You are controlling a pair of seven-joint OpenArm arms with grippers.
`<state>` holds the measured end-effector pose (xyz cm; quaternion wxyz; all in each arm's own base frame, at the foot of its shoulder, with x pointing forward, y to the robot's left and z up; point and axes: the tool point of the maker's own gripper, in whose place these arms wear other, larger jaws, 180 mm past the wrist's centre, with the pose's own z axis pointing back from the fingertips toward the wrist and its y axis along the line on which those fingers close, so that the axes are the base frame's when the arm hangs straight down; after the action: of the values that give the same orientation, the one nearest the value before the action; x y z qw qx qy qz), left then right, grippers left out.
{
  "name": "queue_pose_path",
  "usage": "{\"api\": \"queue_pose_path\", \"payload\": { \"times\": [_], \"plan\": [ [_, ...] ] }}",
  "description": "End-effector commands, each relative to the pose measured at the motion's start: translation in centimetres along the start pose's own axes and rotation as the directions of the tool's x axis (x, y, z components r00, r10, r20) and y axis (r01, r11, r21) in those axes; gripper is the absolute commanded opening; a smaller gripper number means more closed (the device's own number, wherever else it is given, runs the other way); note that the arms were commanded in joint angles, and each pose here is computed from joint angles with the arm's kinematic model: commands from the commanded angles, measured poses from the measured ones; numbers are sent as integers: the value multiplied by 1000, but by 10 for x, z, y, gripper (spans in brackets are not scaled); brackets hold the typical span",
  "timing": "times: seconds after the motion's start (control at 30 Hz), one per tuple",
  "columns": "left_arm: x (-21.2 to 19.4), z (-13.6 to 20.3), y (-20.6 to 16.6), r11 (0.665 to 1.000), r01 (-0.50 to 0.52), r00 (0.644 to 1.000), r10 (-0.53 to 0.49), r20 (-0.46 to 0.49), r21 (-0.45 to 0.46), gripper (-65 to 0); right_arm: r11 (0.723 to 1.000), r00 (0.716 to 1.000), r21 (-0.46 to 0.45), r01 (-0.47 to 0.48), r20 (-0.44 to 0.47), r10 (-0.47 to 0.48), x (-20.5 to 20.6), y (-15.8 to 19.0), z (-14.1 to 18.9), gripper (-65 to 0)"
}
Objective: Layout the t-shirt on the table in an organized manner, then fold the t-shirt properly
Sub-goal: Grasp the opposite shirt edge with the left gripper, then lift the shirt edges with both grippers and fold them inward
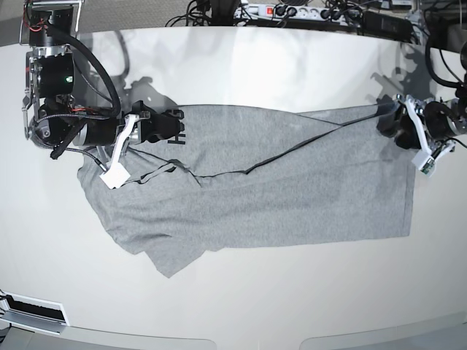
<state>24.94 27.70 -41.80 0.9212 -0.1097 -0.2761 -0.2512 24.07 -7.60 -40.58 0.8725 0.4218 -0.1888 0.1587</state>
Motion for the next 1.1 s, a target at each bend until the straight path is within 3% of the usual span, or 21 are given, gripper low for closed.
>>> {"api": "queue_pose_path", "payload": {
  "times": [0.0, 0.17, 0.23, 0.33, 0.37, 0.57, 1.07],
  "plan": [
    [8, 4, 8, 1000, 2, 999, -3, 35, 13, -352, 1000, 999, 4, -30, 35, 30, 14, 2, 6, -413],
    [-6, -7, 8, 999, -27, 999, 26, 22, 18, -381, 999, 999, 3, -32, 37, 32, 15, 2, 6, -413],
    [-5, -6, 12, 998, -40, 999, 39, 25, 41, -452, 999, 999, 3, -32, 36, 32, 15, 2, 6, -413],
    [0, -6, 17, 998, -42, 999, 41, 28, 56, -613, 999, 999, 3, -32, 36, 32, 15, 2, 6, -413],
    [0, -6, 18, 997, -42, 999, 41, 22, 61, -636, 999, 999, 3, -32, 36, 32, 15, 2, 6, -413],
    [17, -2, 31, 996, -41, 999, 40, 10, 75, -650, 999, 999, 3, -32, 35, 32, 15, 2, 6, -413],
    [71, 9, 67, 979, -72, 991, 49, 121, 190, -650, 999, 999, 3, -32, 28, 32, 14, 2, 6, -413]
  ]
}}
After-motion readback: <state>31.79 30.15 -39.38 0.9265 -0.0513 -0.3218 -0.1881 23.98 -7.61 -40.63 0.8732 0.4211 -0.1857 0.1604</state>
